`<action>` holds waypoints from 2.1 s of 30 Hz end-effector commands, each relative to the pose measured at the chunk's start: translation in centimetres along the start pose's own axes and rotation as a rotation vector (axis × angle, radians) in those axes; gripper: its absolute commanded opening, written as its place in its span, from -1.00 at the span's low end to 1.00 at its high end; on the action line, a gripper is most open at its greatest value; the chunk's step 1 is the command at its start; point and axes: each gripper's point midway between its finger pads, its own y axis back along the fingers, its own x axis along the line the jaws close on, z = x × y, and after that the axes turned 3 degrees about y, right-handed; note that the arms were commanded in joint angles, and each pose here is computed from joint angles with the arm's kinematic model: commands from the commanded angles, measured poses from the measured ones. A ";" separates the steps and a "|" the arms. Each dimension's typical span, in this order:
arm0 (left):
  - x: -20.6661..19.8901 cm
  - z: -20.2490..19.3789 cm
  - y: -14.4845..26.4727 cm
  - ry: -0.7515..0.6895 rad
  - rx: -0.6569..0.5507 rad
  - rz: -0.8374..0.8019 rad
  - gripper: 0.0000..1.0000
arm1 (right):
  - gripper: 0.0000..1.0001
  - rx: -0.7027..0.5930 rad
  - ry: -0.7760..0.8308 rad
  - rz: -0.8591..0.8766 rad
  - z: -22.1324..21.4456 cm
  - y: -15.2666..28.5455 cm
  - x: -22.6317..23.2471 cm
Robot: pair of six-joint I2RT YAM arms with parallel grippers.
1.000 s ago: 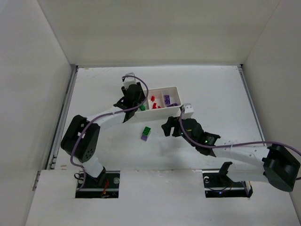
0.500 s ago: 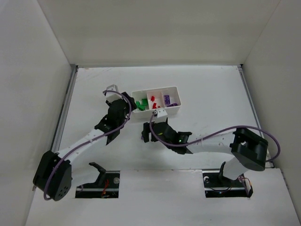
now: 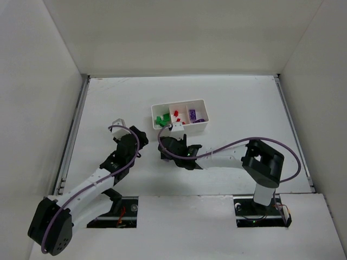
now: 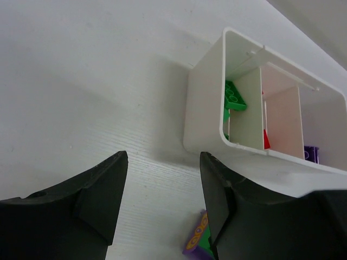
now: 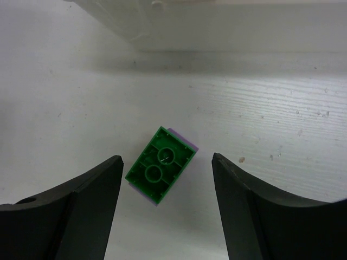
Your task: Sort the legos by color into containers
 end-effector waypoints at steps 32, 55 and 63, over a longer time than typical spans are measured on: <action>-3.7 -3.7 2.5 0.306 0.213 -0.298 0.23 | -0.43 -0.135 -0.164 0.306 6.8 7.0 1.8; -11.4 -1.0 8.1 0.700 0.272 -0.733 0.15 | -0.41 -0.155 -0.733 0.891 13.5 11.2 2.7; -11.6 -0.9 8.4 0.704 0.259 -0.753 0.07 | -0.41 -0.083 -0.827 0.969 12.9 10.5 4.3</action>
